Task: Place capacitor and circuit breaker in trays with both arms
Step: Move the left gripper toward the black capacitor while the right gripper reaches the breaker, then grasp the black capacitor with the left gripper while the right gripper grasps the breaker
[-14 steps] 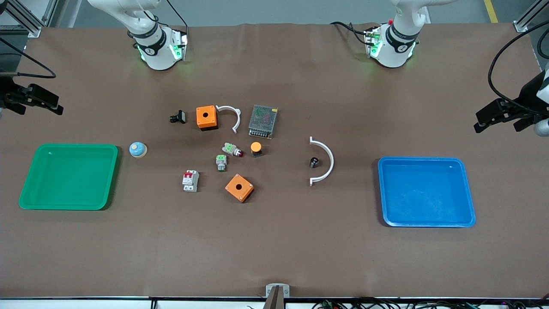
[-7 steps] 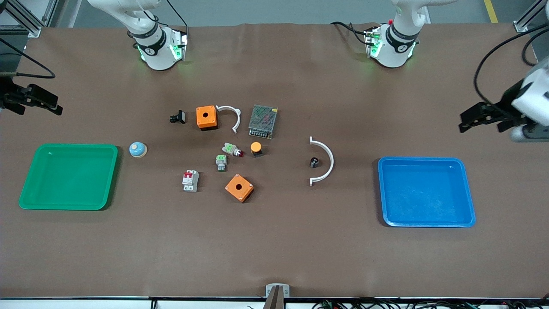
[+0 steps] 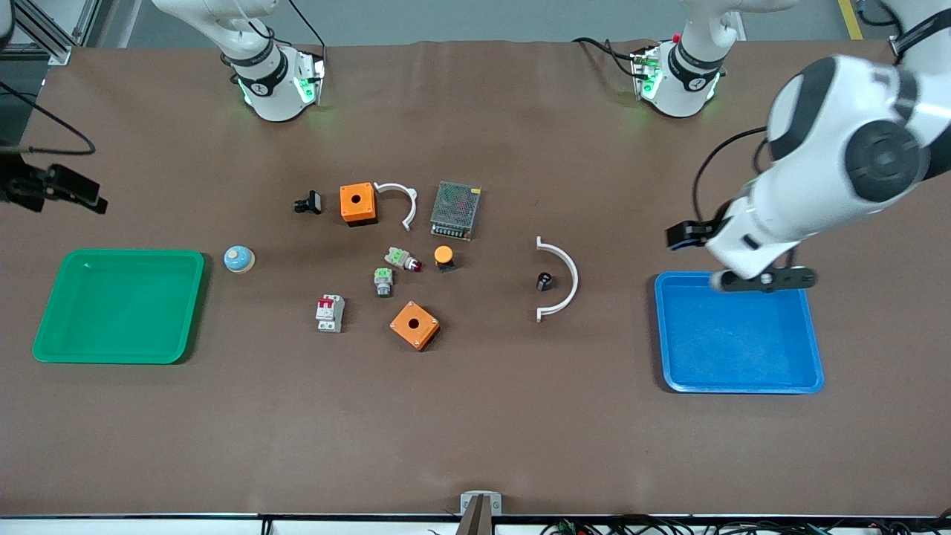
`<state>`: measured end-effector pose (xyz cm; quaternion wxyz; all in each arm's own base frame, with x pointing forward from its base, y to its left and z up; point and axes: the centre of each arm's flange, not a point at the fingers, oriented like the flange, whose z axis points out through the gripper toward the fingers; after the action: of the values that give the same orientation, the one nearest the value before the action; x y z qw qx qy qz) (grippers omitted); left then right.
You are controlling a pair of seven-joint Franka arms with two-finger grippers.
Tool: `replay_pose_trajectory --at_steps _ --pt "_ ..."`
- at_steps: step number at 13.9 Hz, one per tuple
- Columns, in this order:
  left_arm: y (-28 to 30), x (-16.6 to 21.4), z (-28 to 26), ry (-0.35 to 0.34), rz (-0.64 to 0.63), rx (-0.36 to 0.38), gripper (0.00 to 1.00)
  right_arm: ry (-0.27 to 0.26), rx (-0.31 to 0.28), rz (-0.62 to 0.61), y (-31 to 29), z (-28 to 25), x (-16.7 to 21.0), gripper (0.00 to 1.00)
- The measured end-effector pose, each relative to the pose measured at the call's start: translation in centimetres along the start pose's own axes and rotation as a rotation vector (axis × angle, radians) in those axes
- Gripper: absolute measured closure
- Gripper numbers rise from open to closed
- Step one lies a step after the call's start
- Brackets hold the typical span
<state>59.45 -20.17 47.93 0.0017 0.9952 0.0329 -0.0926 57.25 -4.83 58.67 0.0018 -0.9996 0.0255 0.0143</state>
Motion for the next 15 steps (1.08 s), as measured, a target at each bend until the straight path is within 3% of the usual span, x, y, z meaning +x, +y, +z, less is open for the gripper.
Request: replay_pose_trajectory --at_steps 3,7,10,13,15 --pt "5.7 0.3 4.5 -0.005 -0.062 0.001 0.00 -0.031 -0.005 -0.017 -0.7 6.5 4.0 0.00" --pt "12.8 0.0 11.1 0.020 -0.165 -0.022 0.00 -0.027 0.006 -0.044 -5.4 12.5 7.1 0.00" --pt "16.2 -1.5 15.5 0.048 -0.202 -0.045 0.00 0.014 0.051 0.037 -12.2 15.9 7.0 0.00" --pt "17.3 -2.5 19.2 0.082 -0.212 -0.078 0.00 0.059 0.057 0.032 -17.4 21.5 5.5 0.00" --pt "17.5 -2.9 21.6 0.101 -0.213 -0.089 0.00 0.060 0.052 0.015 -19.0 25.6 4.8 0.00"
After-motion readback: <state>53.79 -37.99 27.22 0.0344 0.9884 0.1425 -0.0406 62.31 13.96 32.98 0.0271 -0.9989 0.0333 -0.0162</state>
